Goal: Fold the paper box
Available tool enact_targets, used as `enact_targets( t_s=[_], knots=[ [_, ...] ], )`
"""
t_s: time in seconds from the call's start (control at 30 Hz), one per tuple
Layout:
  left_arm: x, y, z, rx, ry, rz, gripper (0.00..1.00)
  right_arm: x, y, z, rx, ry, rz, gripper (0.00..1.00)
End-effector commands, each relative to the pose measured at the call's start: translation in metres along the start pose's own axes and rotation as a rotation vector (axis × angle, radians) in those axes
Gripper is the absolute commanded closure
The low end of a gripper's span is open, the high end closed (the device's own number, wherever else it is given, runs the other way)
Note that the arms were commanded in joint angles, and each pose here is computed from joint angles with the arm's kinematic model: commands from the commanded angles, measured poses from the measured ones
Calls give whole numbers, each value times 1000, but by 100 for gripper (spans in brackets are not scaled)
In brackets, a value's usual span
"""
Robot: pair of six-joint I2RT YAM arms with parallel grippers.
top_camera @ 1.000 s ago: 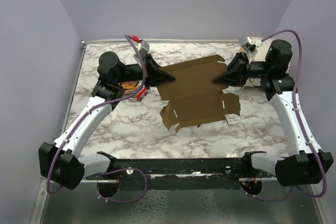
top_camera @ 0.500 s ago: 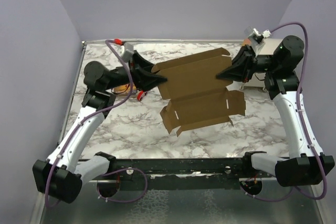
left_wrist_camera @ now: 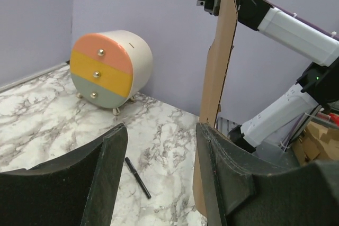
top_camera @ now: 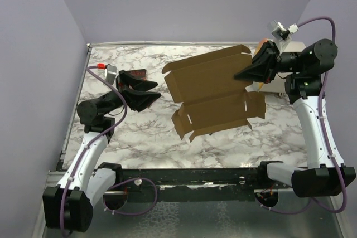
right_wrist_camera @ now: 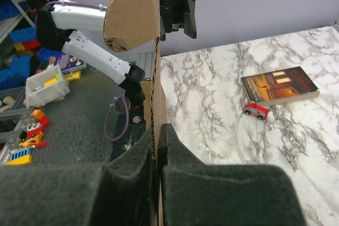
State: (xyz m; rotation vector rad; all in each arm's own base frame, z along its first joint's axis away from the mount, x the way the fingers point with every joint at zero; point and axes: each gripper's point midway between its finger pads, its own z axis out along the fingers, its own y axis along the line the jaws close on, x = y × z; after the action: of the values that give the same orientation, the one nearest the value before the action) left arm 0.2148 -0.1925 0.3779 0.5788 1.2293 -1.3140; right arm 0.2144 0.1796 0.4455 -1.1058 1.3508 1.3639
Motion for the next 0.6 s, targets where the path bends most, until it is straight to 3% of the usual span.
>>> enact_targets(
  t_s=[0.0, 0.37, 0.57],
  knots=[
    [-6, -34, 0, 164, -58, 74, 43, 1, 18, -6, -76, 71, -26, 99],
    [53, -35, 29, 204, 56, 68, 43, 2, 18, -6, -72, 71, -20, 99],
    [61, -37, 31, 222, 69, 91, 44, 4, 17, -6, -73, 72, -14, 99]
  ],
)
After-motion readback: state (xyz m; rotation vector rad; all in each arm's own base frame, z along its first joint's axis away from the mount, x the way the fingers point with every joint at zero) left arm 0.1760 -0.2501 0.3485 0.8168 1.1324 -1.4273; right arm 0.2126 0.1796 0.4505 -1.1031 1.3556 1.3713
